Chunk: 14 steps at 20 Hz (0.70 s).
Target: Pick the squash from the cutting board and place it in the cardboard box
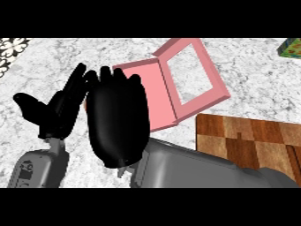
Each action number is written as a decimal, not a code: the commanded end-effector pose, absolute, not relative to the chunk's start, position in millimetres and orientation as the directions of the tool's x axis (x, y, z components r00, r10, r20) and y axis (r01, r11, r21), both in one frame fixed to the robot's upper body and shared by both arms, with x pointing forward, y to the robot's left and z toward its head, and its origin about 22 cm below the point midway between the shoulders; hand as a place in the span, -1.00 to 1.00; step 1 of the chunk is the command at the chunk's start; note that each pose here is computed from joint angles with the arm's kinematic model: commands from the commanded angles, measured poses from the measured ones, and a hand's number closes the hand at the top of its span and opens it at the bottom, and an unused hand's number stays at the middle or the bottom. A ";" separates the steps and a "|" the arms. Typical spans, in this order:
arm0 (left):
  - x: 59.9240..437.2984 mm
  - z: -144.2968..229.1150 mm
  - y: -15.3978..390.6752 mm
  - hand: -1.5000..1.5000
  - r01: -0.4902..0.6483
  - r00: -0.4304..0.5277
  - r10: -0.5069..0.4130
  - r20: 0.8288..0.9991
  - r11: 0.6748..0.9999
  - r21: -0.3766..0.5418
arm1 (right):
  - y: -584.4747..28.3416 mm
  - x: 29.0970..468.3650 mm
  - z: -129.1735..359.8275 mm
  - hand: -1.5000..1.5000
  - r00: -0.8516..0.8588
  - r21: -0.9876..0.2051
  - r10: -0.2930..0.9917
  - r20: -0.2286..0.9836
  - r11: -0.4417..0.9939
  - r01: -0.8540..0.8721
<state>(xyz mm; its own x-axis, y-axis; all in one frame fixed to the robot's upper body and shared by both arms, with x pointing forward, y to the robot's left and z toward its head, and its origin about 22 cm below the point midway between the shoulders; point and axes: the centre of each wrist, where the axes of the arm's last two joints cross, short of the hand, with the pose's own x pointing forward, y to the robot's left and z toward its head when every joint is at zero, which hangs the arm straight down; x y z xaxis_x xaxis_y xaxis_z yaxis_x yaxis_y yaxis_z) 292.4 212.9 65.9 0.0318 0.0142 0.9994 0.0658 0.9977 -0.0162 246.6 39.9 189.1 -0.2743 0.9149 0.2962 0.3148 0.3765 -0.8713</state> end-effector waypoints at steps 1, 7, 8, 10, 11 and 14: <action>289.6 58.4 219.8 0.00 0.058 0.051 0.008 0.999 0.998 -0.011 | 52.7 254.1 213.7 1.00 -0.099 -0.842 0.912 0.397 0.405 0.357; 295.5 65.6 217.2 0.00 0.043 0.020 0.009 1.000 0.999 -0.010 | 61.7 278.1 219.2 1.00 -0.016 -0.841 0.906 0.424 0.400 0.364; 286.4 56.3 220.3 0.00 0.041 0.041 0.014 0.999 0.999 -0.016 | 64.7 278.4 226.7 1.00 0.010 -0.842 0.912 0.411 0.375 0.387; 294.3 66.2 218.1 0.00 0.029 0.016 0.006 1.000 1.000 -0.007 | 69.8 291.4 226.2 1.00 0.035 -0.853 0.932 0.362 0.316 0.415; 293.5 63.1 217.0 0.00 0.030 0.026 0.016 1.000 0.999 -0.016 | 74.7 289.4 230.8 1.00 0.050 -0.861 0.944 0.327 0.276 0.427; 289.9 61.2 222.8 0.00 0.016 0.033 0.019 0.999 1.000 -0.019 | 75.7 298.1 219.3 1.00 0.087 -0.868 0.943 0.321 0.256 0.426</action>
